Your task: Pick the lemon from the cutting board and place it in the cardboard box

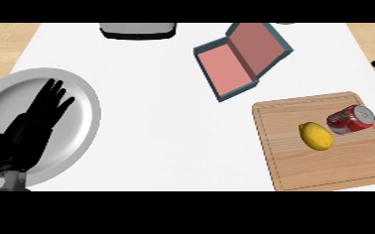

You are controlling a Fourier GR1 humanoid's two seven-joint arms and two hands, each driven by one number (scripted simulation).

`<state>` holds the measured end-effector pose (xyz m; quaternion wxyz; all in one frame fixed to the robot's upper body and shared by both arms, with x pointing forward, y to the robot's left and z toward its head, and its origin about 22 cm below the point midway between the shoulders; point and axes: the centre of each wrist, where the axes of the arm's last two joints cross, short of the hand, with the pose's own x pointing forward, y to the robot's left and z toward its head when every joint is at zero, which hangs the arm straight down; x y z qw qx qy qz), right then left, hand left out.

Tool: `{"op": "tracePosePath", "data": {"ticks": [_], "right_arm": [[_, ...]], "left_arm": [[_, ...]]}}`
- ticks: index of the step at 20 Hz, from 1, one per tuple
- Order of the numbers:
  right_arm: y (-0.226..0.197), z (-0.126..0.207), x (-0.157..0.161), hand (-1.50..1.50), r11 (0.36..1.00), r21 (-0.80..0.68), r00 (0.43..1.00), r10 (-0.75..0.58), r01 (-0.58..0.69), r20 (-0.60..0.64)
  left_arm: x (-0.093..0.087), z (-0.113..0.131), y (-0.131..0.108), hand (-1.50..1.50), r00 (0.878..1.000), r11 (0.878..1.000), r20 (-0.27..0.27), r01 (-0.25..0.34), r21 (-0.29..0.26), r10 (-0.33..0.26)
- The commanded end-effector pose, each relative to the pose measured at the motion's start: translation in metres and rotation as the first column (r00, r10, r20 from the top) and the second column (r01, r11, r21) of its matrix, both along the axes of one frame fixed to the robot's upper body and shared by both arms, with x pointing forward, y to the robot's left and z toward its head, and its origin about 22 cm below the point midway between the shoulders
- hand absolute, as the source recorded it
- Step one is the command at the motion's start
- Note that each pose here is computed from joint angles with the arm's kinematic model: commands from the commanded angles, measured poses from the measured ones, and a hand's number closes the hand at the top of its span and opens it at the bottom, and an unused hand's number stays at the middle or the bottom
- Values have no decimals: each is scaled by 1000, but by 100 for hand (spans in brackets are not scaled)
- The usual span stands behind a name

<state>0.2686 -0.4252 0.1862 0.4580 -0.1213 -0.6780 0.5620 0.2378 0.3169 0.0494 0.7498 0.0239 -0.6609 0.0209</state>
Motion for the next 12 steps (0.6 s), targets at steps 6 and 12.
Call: {"op": "tracePosePath", "data": {"ticks": [6, 12], "right_arm": [[52, -15, 5, -150, 961, -276, 988, -9, -34, -154], [53, -33, 18, -150, 943, -332, 973, -61, -18, -225]], "left_arm": [[-2, 6, -6, 0, 1000, 1000, 0, 7, -10, -7], [2, 4, -1, 0, 1000, 1000, -2, 10, 18, -10]]}}
